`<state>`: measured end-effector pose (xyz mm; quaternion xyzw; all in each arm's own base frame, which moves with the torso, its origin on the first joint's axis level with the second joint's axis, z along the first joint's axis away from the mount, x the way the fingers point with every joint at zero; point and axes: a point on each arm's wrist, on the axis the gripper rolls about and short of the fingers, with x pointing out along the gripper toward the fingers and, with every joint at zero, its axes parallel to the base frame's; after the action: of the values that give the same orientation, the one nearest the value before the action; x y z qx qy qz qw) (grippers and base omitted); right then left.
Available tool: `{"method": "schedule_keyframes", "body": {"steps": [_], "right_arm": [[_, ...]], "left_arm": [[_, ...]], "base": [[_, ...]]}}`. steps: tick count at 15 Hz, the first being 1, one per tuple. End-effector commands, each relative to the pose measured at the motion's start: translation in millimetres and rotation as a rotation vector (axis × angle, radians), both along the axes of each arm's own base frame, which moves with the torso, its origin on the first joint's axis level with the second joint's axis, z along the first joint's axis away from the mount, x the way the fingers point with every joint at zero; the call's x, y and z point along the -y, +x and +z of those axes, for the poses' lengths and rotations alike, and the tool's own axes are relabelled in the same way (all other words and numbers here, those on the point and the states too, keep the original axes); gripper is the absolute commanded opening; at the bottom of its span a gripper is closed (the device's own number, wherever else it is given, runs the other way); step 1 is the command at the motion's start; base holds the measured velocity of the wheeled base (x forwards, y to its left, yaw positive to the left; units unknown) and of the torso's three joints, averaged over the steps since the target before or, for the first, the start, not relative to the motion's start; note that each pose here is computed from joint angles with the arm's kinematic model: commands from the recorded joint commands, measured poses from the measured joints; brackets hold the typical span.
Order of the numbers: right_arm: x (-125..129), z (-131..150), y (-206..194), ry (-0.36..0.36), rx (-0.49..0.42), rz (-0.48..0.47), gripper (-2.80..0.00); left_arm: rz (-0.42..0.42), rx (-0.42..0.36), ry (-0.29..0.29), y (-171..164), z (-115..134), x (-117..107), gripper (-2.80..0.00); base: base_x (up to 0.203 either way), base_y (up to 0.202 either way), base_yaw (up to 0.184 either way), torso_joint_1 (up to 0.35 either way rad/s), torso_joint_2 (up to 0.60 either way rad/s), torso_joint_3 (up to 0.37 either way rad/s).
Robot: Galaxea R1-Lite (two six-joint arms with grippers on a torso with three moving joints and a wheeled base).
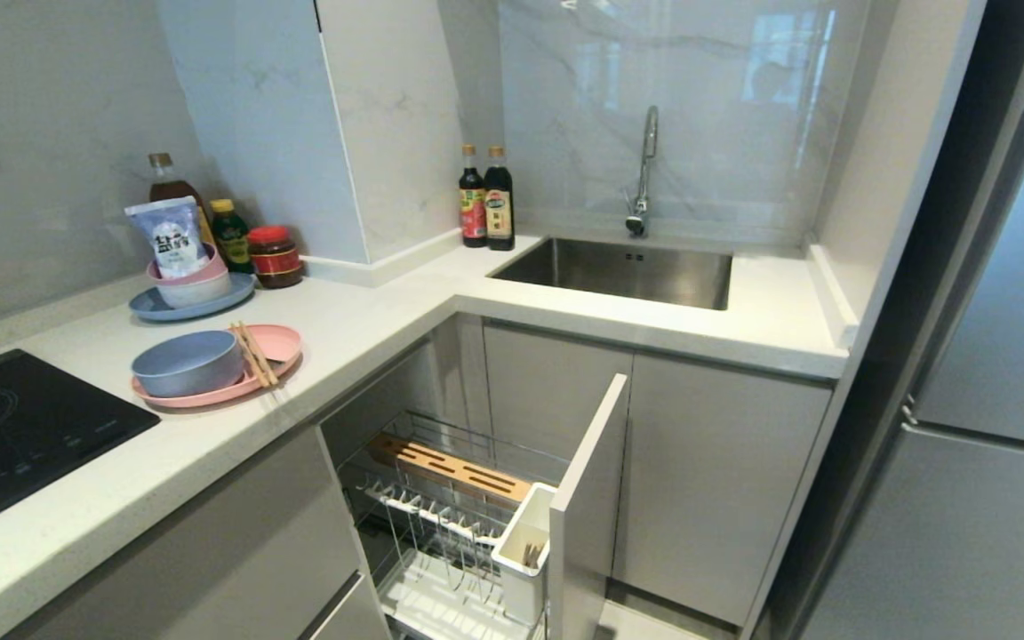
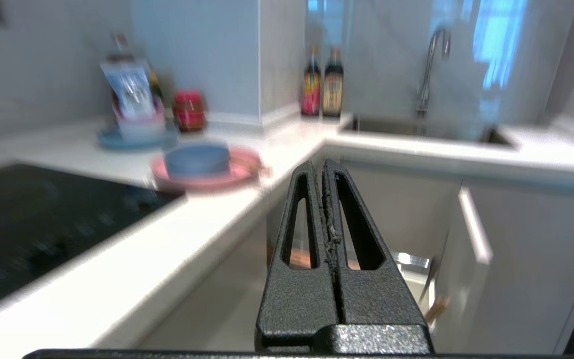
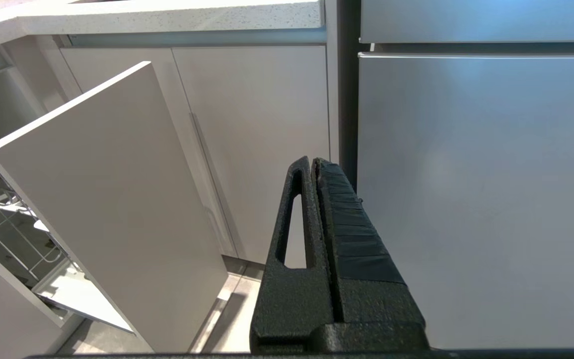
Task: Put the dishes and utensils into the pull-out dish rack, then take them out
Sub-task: Close the cupboard
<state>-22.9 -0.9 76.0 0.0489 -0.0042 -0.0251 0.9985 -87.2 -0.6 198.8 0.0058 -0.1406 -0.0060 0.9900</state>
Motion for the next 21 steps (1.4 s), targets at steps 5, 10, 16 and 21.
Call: {"method": "schedule_keyframes", "body": {"steps": [5, 10, 16, 21], "right_arm": [[0, 0, 0, 0.000, 0.005, 0.000, -2.80], [0, 0, 0, 0.000, 0.005, 0.000, -2.80], [0, 0, 0, 0.000, 0.005, 0.000, -2.80], [0, 0, 0, 0.000, 0.005, 0.000, -2.80]], "left_arm": [[-0.034, -0.190, -0.026, 52, 161, -2, -2.80], [-0.297, -0.394, -0.209, 167, 208, 20, -2.80], [-0.540, -0.822, -0.172, 289, 151, 118, -2.80], [-0.576, -1.108, -0.130, 338, 80, 197, -2.80]], "base": [[0.000, 0.000, 0.000, 0.000, 0.00, 0.000], [0.000, 0.000, 0.000, 0.000, 0.00, 0.000], [0.000, 0.000, 0.000, 0.000, 0.00, 0.000], [0.000, 0.000, 0.000, 0.000, 0.00, 0.000]]}}
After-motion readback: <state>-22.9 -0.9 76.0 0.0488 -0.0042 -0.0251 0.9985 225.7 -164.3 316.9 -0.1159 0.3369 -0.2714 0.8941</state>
